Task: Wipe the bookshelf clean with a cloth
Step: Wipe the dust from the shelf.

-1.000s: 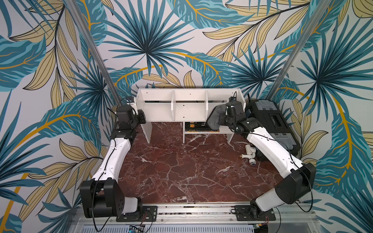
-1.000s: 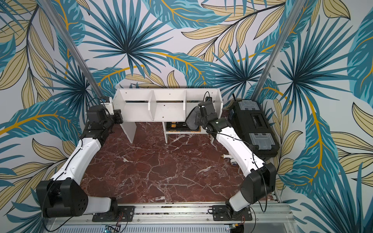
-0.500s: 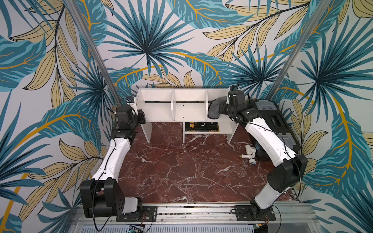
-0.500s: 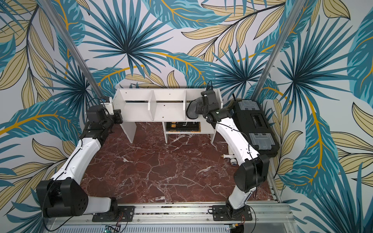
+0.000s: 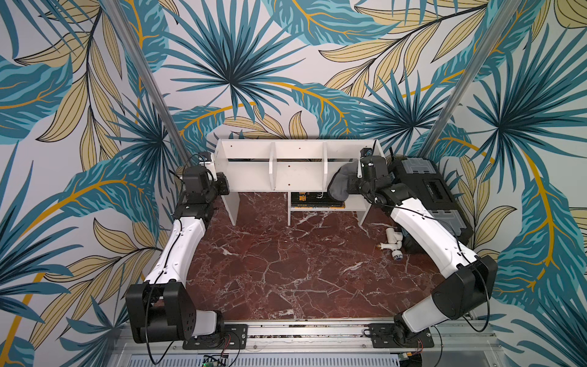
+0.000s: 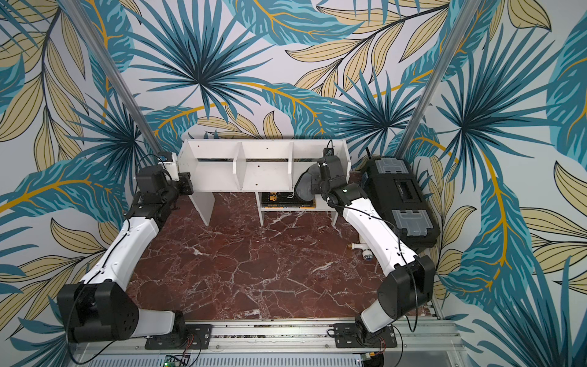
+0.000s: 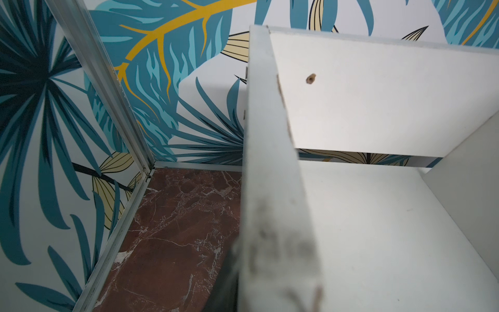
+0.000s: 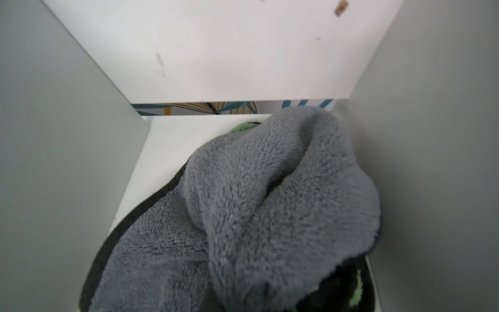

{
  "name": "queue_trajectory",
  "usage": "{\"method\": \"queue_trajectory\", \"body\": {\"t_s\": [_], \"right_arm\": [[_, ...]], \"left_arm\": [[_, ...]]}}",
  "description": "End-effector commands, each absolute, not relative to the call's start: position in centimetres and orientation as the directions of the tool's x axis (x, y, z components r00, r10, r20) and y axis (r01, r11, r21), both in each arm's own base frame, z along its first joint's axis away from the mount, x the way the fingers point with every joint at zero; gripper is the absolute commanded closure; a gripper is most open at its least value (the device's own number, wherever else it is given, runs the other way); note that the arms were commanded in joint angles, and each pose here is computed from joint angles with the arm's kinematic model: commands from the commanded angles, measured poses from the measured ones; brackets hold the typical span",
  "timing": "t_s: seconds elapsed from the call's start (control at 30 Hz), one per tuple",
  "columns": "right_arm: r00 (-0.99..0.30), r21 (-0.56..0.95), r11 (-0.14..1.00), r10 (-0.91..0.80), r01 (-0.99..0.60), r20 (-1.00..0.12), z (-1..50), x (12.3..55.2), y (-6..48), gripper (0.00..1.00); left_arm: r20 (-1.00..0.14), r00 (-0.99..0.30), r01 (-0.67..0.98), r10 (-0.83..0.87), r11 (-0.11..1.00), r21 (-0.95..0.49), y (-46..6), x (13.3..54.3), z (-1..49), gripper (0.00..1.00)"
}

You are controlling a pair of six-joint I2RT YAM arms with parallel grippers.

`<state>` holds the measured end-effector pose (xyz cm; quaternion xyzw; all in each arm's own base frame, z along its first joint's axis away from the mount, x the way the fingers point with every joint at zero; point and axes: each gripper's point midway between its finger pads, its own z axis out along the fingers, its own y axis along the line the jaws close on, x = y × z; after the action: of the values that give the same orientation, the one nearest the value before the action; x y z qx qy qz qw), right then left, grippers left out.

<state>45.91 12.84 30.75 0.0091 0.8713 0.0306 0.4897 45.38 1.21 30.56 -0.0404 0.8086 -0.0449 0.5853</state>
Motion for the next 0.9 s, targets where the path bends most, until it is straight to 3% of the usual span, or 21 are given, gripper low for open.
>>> {"method": "queue_trajectory", "body": {"t_s": [0.0,0.23,0.37,0.47,0.67,0.87], "right_arm": [[-0.428,0.084,0.995,0.051,-0.057,-0.902,34.9,48.1,14.3,1.00],[-0.249,0.006,0.993,0.036,0.119,-0.968,41.7,50.2,11.3,1.00],[-0.272,-0.117,0.940,-0.026,0.321,-0.962,41.7,48.7,7.1,1.00],[-0.313,-0.184,0.909,-0.063,0.374,-0.948,40.8,47.2,5.5,1.00],[-0.374,-0.063,0.992,-0.016,0.113,-0.927,37.0,45.6,9.6,1.00],[-0.492,0.099,0.991,0.043,-0.088,-0.870,32.5,44.4,13.9,1.00]], "left_arm": [[-0.898,-0.373,0.101,-0.234,0.952,-0.290,-2.1,45.5,29.0,1.00],[-0.896,-0.377,0.095,-0.234,0.953,-0.288,-2.0,45.6,28.9,1.00],[-0.896,-0.380,0.091,-0.232,0.954,-0.286,-1.9,45.6,28.8,1.00],[-0.894,-0.382,0.094,-0.233,0.953,-0.288,-2.0,45.6,28.8,1.00],[-0.894,-0.382,0.092,-0.233,0.953,-0.287,-1.9,45.6,28.8,1.00],[-0.898,-0.377,0.085,-0.226,0.957,-0.277,-1.7,45.4,28.9,1.00]]}}
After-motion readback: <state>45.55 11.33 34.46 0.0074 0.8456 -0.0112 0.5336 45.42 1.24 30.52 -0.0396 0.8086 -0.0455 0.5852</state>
